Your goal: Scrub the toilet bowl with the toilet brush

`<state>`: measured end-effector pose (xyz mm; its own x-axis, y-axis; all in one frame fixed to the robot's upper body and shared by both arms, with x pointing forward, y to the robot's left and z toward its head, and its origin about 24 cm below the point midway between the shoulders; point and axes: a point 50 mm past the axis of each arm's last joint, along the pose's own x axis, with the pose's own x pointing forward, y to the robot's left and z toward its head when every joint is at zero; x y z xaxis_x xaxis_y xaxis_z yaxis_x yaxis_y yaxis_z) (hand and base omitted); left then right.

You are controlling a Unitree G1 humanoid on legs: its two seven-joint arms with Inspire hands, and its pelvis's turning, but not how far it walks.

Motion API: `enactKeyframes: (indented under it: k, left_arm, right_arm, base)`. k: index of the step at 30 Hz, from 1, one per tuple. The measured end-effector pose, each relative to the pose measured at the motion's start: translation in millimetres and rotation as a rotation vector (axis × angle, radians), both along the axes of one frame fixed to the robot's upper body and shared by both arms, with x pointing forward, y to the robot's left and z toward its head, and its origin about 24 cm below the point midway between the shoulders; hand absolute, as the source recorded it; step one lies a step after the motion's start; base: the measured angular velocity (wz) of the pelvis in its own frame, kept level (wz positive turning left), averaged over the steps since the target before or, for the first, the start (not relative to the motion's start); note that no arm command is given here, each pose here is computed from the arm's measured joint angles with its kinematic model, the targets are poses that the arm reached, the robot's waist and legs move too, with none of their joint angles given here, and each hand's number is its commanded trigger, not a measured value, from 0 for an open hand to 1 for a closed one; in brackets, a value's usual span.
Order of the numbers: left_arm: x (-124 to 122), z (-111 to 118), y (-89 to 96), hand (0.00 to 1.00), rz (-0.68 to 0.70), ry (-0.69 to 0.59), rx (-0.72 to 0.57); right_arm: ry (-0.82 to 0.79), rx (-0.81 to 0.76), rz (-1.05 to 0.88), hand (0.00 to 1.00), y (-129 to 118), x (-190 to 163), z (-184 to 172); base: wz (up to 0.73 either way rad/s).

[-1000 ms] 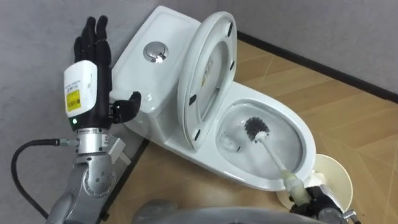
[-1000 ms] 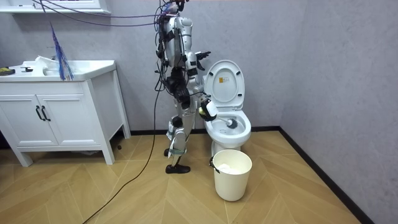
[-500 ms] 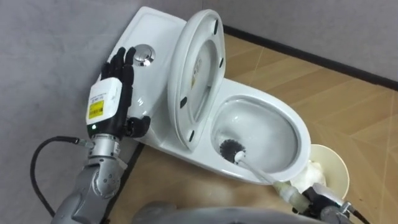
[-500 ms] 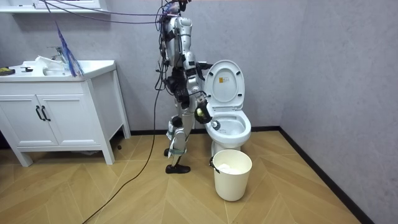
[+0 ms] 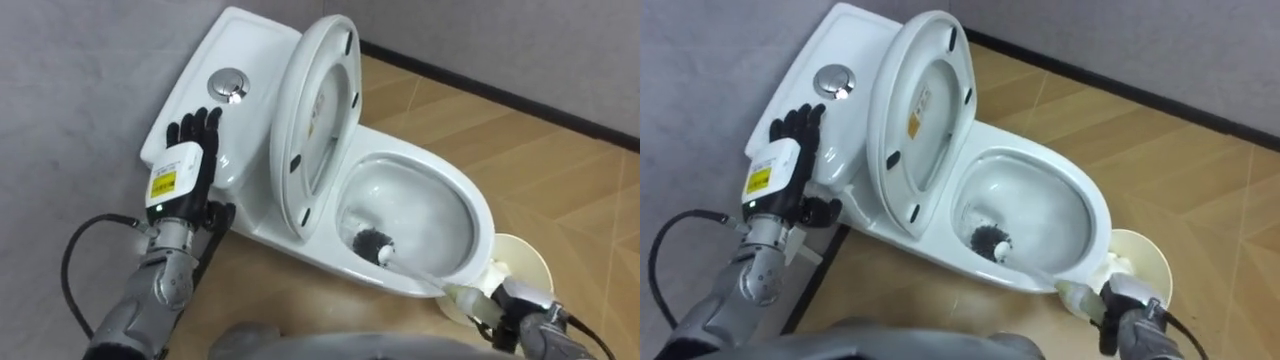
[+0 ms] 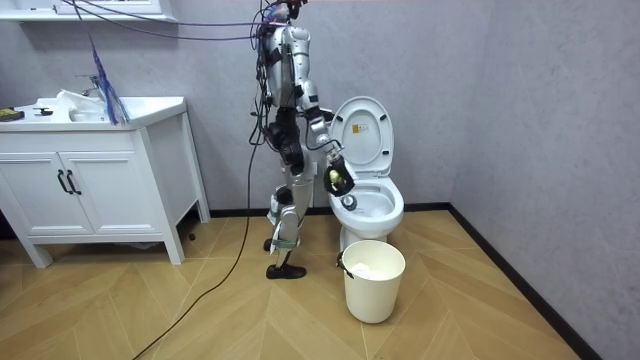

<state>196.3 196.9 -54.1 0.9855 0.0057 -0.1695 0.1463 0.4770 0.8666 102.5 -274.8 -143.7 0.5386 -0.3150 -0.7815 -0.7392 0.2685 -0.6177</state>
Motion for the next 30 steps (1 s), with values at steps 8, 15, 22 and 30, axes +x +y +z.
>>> enactKeyframes:
  k: [8, 15, 22, 30]
  left_arm:
    - [40, 15, -11.6, 0.0, -0.069, -0.11, 0.004]
    - [66, 38, -22.4, 0.0, -0.143, -0.23, 0.024]
    - [82, 58, -27.8, 0.0, -0.15, -0.355, -0.011]
    - [95, 76, -25.1, 0.0, -0.153, -0.433, 0.023]
  right_arm:
    - [-0.255, -0.092, 0.189, 1.0, -2, 78, 32]
    - [-0.365, -0.16, 0.207, 1.0, -15, 113, 58]
    - [-0.478, -0.171, 0.108, 1.0, -32, 140, 85]
    - [-0.565, -0.221, 0.118, 1.0, -36, 160, 105]
  base:
    - [0.09]
    - [0.16]
    - [-0.06]
    - [-0.07]
